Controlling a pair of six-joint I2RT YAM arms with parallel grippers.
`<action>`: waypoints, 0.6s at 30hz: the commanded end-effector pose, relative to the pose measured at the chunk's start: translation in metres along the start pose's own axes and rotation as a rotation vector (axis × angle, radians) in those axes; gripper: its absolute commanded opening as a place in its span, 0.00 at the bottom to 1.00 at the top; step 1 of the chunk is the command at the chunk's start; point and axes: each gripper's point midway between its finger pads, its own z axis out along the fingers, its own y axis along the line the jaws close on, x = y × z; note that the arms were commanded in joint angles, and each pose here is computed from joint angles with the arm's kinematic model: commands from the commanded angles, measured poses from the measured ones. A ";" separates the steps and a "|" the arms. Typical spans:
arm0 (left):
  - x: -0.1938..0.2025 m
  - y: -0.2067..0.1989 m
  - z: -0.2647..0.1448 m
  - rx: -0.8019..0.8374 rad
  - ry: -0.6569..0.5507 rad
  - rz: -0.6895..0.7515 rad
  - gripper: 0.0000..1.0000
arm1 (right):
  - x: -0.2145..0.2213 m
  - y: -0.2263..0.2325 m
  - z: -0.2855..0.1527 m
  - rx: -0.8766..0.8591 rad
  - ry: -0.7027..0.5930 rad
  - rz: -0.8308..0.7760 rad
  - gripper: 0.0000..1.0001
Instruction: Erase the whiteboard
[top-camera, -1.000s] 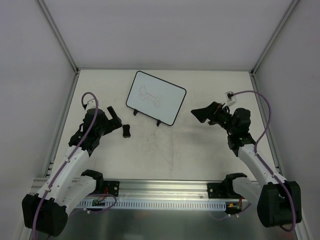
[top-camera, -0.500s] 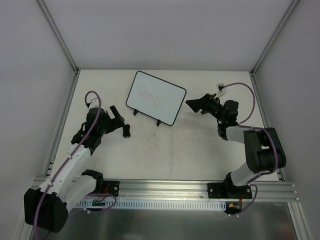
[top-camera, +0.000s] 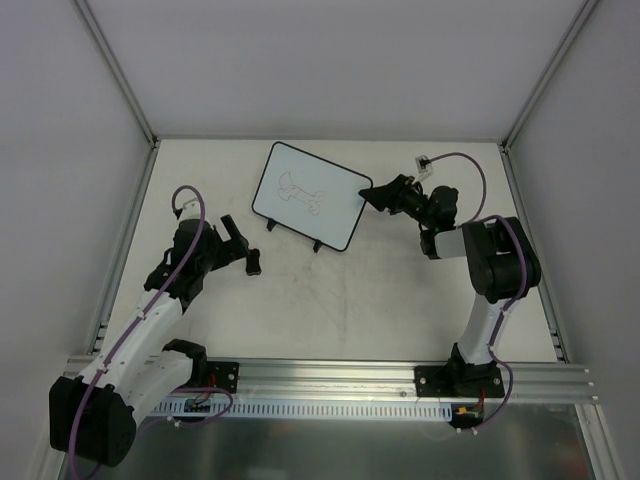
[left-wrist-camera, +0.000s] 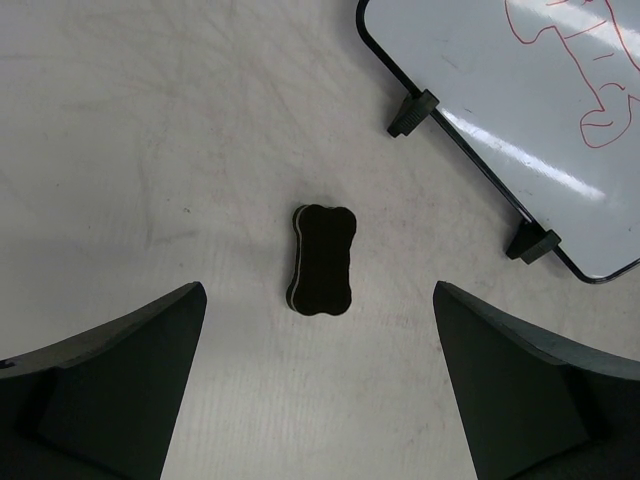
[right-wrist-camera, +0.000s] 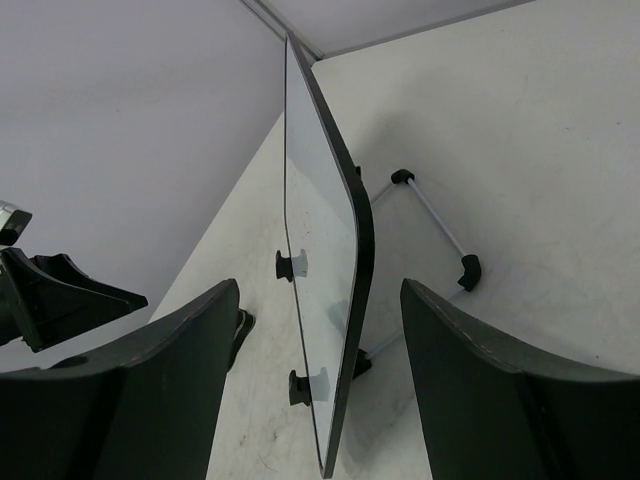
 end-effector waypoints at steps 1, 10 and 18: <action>-0.007 -0.002 0.003 0.002 -0.031 0.026 0.99 | -0.034 0.039 0.010 -0.165 -0.107 -0.159 0.68; -0.001 -0.001 0.016 -0.029 0.026 0.037 0.99 | -0.028 0.040 0.022 -0.197 -0.079 -0.150 0.57; -0.001 0.001 0.017 -0.039 0.024 0.050 0.99 | -0.026 0.039 0.030 -0.212 -0.068 -0.140 0.45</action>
